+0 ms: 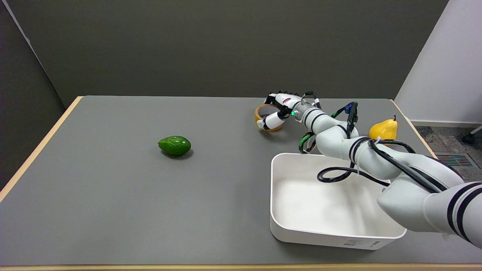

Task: Pick up yellow tape.

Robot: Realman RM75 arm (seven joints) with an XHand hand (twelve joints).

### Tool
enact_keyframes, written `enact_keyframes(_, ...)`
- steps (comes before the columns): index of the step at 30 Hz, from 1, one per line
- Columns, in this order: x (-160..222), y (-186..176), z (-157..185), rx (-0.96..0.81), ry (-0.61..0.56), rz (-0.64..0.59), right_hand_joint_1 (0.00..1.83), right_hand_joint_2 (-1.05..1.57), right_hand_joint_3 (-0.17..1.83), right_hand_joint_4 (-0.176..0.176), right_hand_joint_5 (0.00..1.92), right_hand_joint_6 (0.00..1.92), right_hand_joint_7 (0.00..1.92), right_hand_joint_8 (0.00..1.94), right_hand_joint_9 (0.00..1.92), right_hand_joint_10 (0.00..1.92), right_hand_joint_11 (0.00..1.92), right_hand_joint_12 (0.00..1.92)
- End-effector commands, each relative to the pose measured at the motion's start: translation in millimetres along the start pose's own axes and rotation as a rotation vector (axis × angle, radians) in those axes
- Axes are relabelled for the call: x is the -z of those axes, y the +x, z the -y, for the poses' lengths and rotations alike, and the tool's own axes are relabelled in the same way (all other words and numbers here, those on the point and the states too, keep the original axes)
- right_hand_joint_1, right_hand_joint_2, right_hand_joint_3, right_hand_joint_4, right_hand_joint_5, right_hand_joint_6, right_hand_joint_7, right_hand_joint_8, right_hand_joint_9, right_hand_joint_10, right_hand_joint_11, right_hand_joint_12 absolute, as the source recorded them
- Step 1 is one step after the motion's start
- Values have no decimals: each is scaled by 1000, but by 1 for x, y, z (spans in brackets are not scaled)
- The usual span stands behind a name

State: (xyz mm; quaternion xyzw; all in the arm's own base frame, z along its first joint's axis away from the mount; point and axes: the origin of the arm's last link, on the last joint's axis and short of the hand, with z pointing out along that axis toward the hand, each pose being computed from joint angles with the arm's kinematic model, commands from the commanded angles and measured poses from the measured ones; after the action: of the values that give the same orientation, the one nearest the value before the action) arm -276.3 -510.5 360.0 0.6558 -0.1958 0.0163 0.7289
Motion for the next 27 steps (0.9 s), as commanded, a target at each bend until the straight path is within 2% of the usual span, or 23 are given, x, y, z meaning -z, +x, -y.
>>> enact_keyframes(1, 5, 16, 15, -35, 75, -93, 1136, 1358, -20, -176, 541, 1613, 582, 1646, 700, 1268, 226, 1921)
enact_keyframes(7, 23, 58, 23, -90, 163, -263, 1147, 1289, 85, -176, 575, 1571, 623, 1598, 725, 1346, 354, 1921)
enact_keyframes(10, 43, 89, 29, -78, 225, -383, 1117, 1315, 46, -108, 472, 1612, 743, 1571, 741, 1371, 387, 1921)
enact_keyframes(16, 90, 115, 23, -62, 291, -549, 1118, 1314, 48, -110, 472, 1613, 740, 1576, 767, 1377, 476, 1921)
enact_keyframes(21, 139, 128, 12, -7, 304, -695, 1154, 1195, 204, -105, 540, 1542, 804, 1473, 750, 1369, 500, 1921)
enact_keyframes(27, 200, 109, -33, -214, 268, -800, 1182, 1113, 311, -123, 581, 1506, 860, 1397, 830, 1326, 683, 1921)
